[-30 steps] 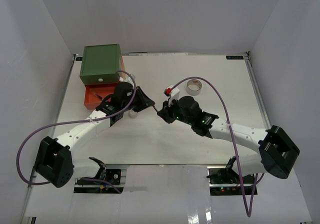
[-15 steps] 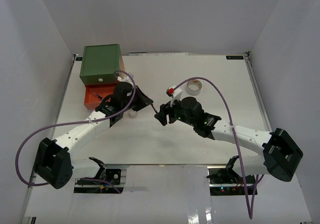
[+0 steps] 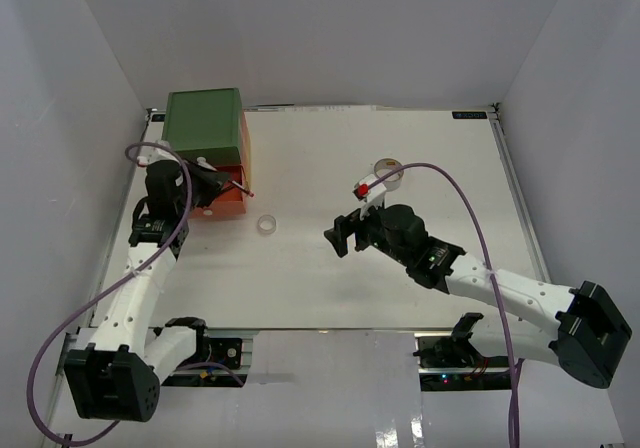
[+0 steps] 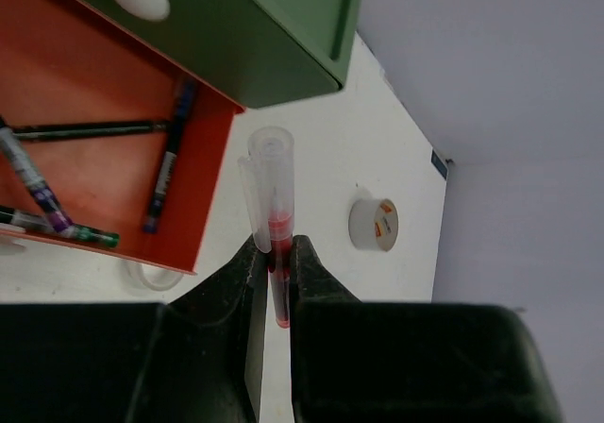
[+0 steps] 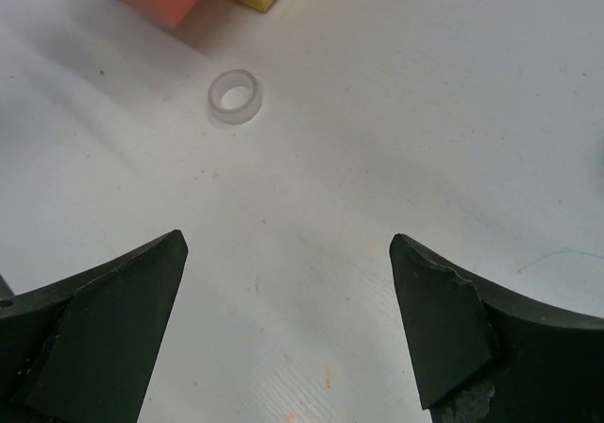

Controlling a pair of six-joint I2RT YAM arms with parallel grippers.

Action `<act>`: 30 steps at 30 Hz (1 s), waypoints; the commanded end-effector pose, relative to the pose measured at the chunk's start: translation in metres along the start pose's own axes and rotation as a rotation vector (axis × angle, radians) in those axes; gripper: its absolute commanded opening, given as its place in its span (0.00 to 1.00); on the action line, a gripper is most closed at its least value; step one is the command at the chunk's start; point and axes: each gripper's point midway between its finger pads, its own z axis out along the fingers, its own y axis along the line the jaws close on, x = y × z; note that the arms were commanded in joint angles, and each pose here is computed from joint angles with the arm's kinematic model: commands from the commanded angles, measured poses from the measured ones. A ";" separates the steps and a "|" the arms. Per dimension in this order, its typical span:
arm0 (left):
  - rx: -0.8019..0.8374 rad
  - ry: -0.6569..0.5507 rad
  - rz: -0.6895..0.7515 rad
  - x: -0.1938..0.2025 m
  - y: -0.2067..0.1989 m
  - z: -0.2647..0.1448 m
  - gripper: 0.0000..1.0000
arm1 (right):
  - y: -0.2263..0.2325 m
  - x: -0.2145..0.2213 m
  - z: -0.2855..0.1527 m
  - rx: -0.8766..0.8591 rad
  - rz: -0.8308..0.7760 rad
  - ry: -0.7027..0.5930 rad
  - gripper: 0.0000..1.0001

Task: Sort the stationery into containers
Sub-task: Place the pen in the drawer.

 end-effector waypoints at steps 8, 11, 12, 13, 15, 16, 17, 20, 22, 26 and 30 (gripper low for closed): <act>-0.098 -0.057 -0.157 -0.046 0.053 0.012 0.13 | -0.012 0.005 -0.011 0.050 -0.026 -0.021 0.93; -0.112 -0.032 -0.174 -0.045 0.059 0.024 0.25 | -0.014 0.009 -0.012 0.056 -0.030 -0.016 0.93; -0.115 -0.026 -0.173 -0.045 0.060 0.026 0.29 | -0.014 0.009 -0.013 0.059 -0.030 -0.018 0.93; -0.124 -0.017 -0.180 -0.043 0.063 0.030 0.36 | -0.015 0.012 -0.013 0.061 -0.032 -0.011 0.93; -0.121 -0.009 -0.182 -0.044 0.062 0.033 0.43 | -0.016 0.014 -0.014 0.062 -0.034 -0.008 0.93; -0.125 -0.006 -0.181 -0.044 0.063 0.034 0.47 | -0.015 0.015 -0.014 0.058 -0.035 -0.003 0.93; -0.130 -0.009 -0.185 -0.045 0.065 0.034 0.54 | -0.015 0.016 -0.014 0.057 -0.035 -0.001 0.93; -0.128 -0.008 -0.176 -0.046 0.063 0.033 0.67 | -0.015 0.019 -0.015 0.054 -0.036 0.006 0.93; -0.123 -0.005 -0.164 -0.048 0.059 0.030 0.73 | -0.016 0.019 -0.015 0.055 -0.034 0.007 0.93; -0.111 -0.013 -0.059 -0.053 0.051 0.017 0.81 | -0.016 0.021 -0.016 0.056 -0.045 0.011 0.93; -0.114 -0.051 0.097 -0.061 0.044 -0.011 0.85 | -0.019 0.028 -0.018 0.060 -0.056 0.021 0.93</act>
